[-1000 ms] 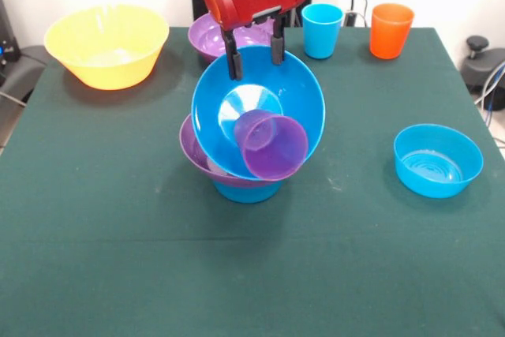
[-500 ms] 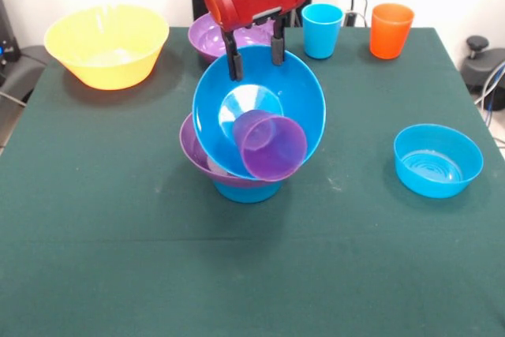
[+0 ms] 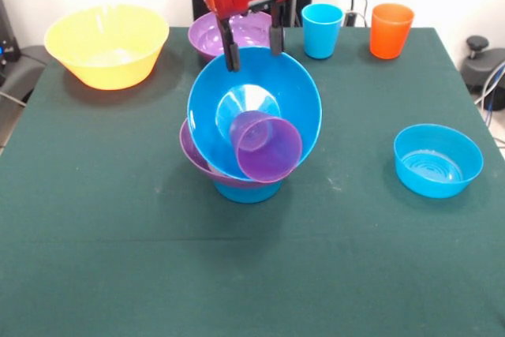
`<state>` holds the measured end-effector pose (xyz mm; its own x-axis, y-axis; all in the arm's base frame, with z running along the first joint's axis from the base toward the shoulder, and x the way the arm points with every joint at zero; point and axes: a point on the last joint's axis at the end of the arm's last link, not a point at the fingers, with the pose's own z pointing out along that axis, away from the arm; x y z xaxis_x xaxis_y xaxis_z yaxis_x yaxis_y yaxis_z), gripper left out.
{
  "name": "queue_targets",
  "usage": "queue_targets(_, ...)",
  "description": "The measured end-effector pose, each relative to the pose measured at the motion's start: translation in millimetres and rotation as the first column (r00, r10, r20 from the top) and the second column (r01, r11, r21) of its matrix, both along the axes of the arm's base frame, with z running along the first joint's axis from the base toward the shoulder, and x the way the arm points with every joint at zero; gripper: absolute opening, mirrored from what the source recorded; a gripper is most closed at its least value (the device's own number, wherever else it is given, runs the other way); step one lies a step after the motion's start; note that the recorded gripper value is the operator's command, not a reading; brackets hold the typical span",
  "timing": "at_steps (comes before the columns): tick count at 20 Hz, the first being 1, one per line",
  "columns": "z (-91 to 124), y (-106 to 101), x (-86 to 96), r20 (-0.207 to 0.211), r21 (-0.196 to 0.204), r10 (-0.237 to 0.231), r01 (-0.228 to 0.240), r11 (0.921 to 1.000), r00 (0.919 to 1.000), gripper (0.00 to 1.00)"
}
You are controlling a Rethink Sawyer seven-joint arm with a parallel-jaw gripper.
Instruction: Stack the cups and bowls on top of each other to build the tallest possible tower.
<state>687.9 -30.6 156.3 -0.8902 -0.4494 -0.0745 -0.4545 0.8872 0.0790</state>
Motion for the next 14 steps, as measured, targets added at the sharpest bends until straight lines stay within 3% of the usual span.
queue_targets(14, 45.0, 7.7, 14.7, 0.05, 0.032, -0.024, 0.022, 0.9992, 0.9985, 1.0)
